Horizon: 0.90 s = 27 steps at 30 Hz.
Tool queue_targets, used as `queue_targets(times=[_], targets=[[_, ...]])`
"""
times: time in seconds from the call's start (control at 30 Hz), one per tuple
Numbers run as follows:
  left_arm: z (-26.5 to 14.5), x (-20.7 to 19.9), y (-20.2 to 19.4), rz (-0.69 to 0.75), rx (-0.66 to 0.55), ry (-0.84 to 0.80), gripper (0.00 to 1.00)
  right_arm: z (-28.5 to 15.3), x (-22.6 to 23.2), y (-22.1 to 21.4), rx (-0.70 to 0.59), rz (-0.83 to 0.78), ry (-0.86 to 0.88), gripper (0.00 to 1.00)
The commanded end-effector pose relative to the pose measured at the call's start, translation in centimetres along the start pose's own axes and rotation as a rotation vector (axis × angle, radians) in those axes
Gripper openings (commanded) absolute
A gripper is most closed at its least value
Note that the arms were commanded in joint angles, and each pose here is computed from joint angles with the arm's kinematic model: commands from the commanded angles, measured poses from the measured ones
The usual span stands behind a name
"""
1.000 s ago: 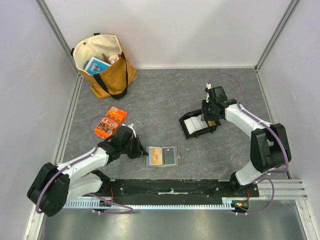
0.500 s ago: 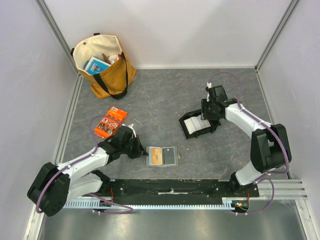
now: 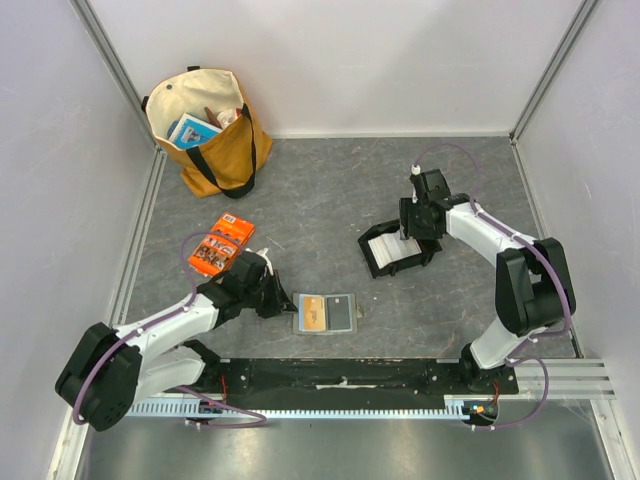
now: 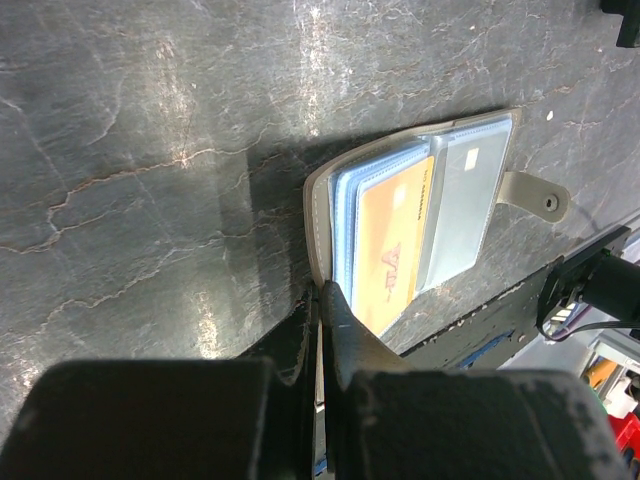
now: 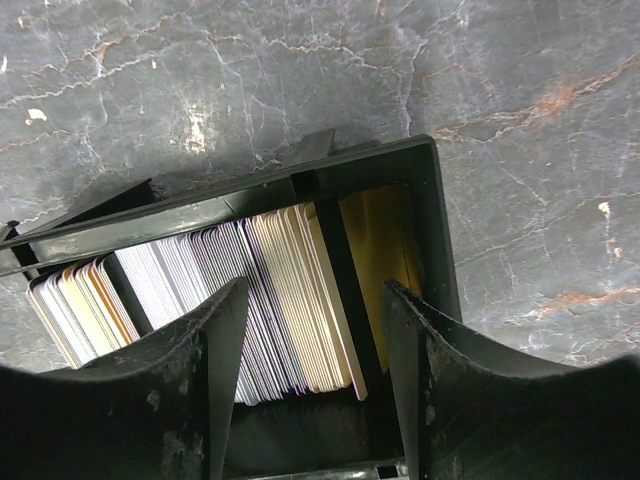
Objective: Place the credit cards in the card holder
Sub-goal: Pick up the credit card from the storage box.
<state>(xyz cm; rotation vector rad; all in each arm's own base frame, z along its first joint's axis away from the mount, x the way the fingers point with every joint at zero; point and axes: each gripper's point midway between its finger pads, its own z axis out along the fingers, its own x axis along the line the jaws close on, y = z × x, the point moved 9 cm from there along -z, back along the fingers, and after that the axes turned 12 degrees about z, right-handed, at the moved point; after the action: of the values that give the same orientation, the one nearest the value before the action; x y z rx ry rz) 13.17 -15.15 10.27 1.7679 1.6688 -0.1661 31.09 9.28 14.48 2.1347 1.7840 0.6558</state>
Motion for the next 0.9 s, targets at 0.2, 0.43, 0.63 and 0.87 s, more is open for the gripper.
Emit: queue_targets(times=[0.2, 0.43, 0.63, 0.87], targets=[[0.1, -0.8, 1.0, 0.055, -0.016, -0.044, 0.02, 0.3, 0.3, -0.3, 0.032, -0.028, 0.033, 0.55], [0.0, -0.9, 0.9, 0.053, -0.020, -0.046, 0.02, -0.9, 0.6, 0.4, 0.005, -0.022, 0.061, 0.47], [0.0, -0.9, 0.9, 0.053, -0.019, -0.047, 0.02, -1.4, 0.7, 0.6, 0.001, -0.020, 0.075, 0.40], [0.0, -0.9, 1.0, 0.055, -0.021, -0.047, 0.02, -1.6, 0.3, 0.4, -0.003, -0.012, 0.072, 0.35]])
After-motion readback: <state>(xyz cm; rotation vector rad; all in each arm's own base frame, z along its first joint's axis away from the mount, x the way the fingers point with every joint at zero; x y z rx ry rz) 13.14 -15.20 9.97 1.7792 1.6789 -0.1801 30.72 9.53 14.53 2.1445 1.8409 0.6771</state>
